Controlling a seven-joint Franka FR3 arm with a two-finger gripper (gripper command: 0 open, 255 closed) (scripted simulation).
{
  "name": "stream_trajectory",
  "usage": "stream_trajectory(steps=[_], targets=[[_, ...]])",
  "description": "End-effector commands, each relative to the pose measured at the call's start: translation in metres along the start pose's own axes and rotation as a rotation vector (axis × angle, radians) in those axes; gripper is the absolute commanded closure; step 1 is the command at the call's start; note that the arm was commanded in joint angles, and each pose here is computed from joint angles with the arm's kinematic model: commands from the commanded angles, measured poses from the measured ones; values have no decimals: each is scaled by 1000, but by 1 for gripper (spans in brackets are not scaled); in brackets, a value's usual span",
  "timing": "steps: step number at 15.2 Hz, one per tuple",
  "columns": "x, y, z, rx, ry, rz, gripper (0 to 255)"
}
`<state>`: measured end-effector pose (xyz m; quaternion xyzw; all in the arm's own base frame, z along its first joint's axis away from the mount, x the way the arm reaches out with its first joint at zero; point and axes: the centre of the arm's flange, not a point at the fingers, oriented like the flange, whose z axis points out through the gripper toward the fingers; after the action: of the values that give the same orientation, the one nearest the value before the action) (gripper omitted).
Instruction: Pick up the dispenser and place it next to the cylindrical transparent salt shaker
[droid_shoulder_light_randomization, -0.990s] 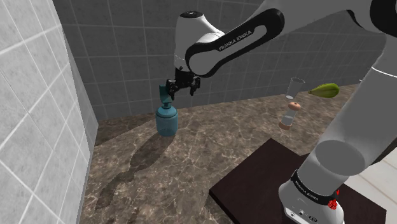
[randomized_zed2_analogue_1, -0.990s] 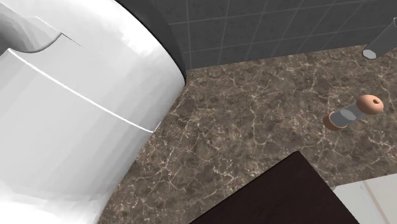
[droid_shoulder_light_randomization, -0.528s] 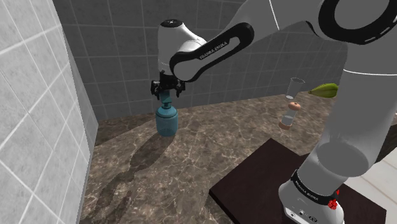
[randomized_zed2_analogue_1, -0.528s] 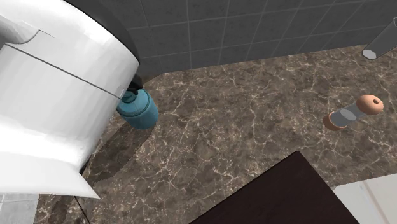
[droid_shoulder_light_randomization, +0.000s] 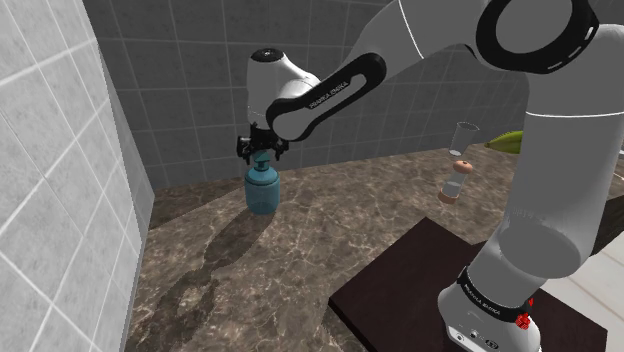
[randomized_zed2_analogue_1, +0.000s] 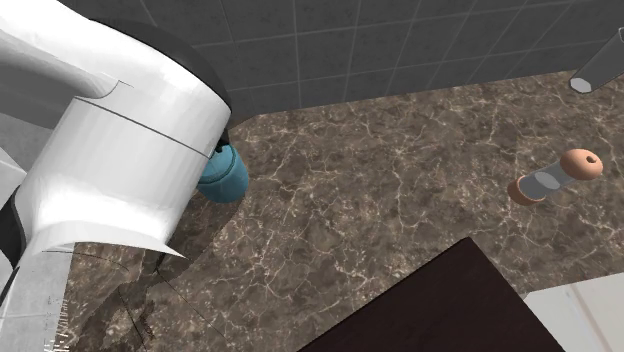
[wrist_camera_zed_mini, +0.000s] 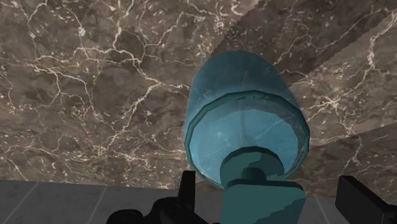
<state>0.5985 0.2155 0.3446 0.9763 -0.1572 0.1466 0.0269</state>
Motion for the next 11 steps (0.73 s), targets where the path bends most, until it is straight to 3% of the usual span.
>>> stream_trajectory(steps=[1,6,7,11], targets=[[0,0,2,0,0,0,0],[0,0,2,0,0,0,0],[0,0,2,0,0,0,255],[0,0,2,0,0,0,255]])
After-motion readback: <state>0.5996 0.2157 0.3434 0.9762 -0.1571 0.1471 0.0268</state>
